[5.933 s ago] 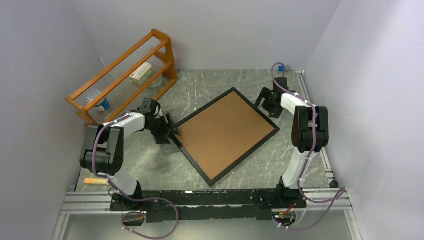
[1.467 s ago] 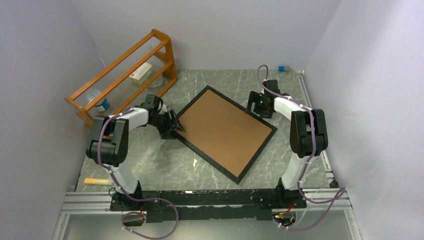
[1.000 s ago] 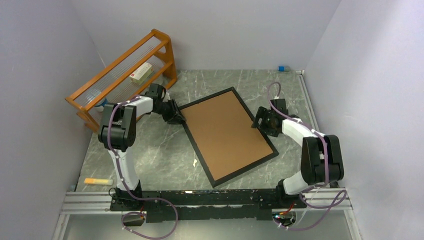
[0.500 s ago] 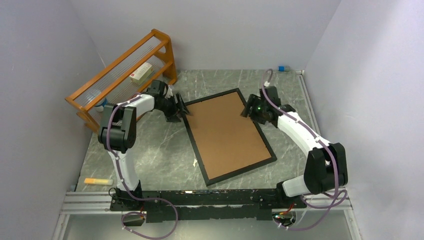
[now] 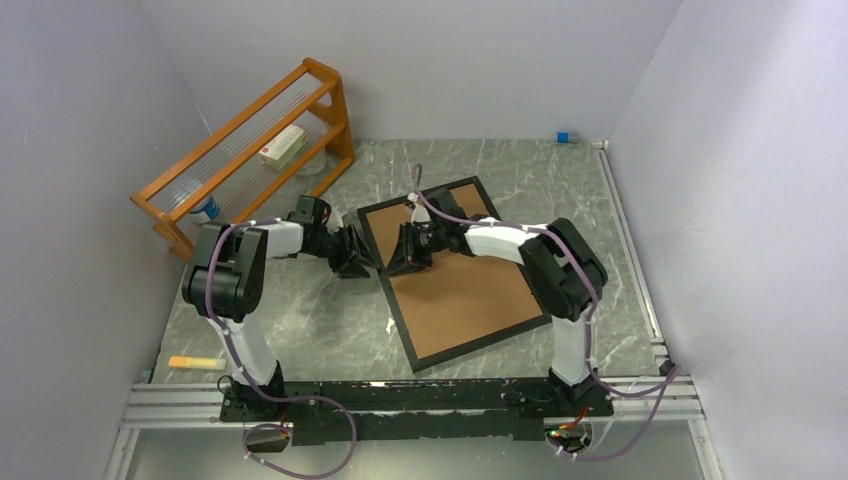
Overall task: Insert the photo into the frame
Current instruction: Install the photo frame at the center of the board.
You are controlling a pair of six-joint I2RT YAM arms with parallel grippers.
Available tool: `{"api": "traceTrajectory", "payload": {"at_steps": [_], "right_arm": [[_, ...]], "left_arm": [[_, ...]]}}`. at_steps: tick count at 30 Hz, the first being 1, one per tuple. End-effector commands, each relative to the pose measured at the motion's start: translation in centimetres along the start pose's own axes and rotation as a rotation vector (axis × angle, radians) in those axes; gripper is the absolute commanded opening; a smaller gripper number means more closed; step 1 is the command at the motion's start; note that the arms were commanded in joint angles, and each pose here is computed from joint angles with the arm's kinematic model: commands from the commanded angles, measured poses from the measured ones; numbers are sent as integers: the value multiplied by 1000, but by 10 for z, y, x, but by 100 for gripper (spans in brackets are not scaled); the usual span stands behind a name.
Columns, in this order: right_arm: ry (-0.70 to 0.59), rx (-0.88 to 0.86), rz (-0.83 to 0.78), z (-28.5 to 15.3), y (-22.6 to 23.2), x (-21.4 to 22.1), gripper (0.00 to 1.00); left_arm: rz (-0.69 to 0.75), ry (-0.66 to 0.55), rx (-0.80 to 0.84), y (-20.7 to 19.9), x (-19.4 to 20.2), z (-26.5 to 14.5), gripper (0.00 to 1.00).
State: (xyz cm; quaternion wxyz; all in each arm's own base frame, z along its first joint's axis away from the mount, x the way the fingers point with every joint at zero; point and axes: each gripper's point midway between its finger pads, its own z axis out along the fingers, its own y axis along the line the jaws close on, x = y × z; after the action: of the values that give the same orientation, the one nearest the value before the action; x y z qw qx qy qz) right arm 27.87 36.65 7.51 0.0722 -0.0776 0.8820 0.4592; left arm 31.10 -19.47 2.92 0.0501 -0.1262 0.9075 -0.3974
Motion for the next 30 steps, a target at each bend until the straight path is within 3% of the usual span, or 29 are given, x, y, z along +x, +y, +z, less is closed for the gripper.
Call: {"api": "traceTrajectory", "payload": {"at_steps": [1, 5, 10, 16, 30], "right_arm": [[55, -174, -70, 7, 44, -10, 19], [111, -119, -32, 20, 29, -2, 18], [167, -79, 6, 29, 13, 5, 12], [222, -22, 45, 33, -6, 17, 10], [166, 153, 93, 36, -56, 16, 3]], "left_arm": [[54, -13, 75, -21, -4, -3, 51], [32, 2, 15, -10, -4, 3, 55], [-17, 33, -85, 10, -1, 11, 41], [-43, 51, -143, 26, 4, 14, 33], [-37, 56, -195, 34, 5, 13, 30]]}}
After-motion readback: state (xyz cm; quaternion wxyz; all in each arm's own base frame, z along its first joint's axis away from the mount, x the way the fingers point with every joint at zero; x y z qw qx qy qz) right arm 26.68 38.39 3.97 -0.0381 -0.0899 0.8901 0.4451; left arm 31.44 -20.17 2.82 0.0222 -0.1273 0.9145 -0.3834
